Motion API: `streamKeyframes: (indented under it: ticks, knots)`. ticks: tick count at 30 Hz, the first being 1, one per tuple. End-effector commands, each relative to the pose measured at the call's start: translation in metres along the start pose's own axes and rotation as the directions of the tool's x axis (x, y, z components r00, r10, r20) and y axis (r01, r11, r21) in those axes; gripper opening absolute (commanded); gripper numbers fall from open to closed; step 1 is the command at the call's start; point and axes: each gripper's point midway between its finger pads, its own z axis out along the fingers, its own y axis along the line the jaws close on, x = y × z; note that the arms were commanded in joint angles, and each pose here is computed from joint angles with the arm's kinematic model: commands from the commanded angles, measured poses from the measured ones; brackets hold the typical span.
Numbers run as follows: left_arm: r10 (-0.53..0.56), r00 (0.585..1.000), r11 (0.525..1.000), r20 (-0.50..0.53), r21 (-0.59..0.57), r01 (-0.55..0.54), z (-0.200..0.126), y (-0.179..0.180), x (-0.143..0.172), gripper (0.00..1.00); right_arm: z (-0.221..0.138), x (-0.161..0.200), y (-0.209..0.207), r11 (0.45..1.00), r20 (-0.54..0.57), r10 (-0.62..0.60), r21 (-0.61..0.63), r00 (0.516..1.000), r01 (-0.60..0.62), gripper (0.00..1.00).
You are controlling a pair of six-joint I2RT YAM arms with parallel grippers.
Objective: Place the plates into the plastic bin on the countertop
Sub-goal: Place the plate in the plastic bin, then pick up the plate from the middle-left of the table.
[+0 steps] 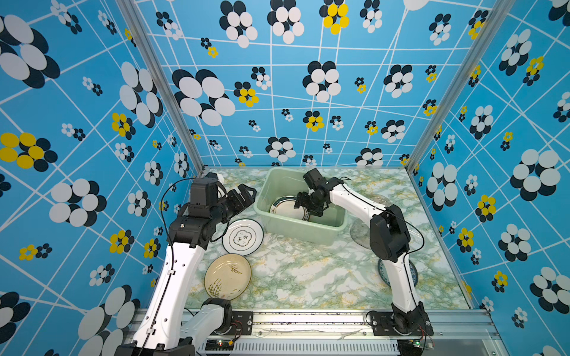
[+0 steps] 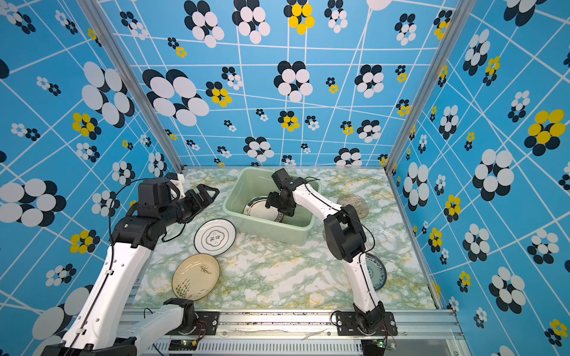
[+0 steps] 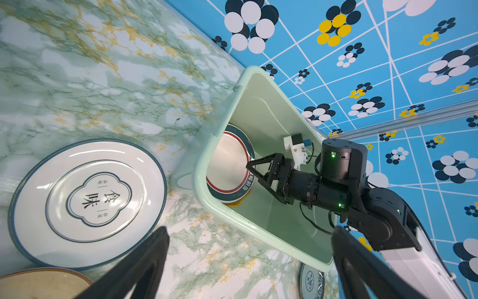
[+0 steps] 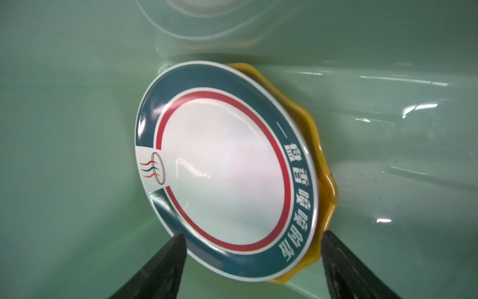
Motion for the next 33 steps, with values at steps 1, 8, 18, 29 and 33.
streamKeyframes:
  ticks: [1,8,18,29,33]
  knots:
    - [0.030,1.000,0.999,-0.004,-0.034,-0.030,-0.006,0.011,0.004,0.99,-0.041,-0.010,-0.004,0.997,0.076,-0.050,0.069,0.996,0.045,0.85]
    - [0.072,0.997,0.993,0.025,-0.094,-0.070,-0.025,0.022,0.003,0.99,-0.118,-0.022,0.031,0.994,0.218,-0.081,-0.051,0.973,0.094,0.85]
    - [0.066,0.997,0.962,0.040,-0.267,-0.053,-0.043,0.060,0.006,0.99,-0.215,0.046,0.104,0.905,0.449,0.029,-0.391,0.893,0.167,0.84]
    - [0.043,0.998,0.975,0.050,-0.218,-0.031,-0.042,0.065,0.009,0.99,-0.224,0.146,0.158,0.824,0.559,0.091,-0.507,0.824,0.253,0.84]
    - [0.023,0.992,0.978,0.121,-0.210,0.003,-0.046,0.071,-0.002,0.99,-0.207,0.177,0.171,0.804,0.526,0.113,-0.547,0.843,0.233,0.85]
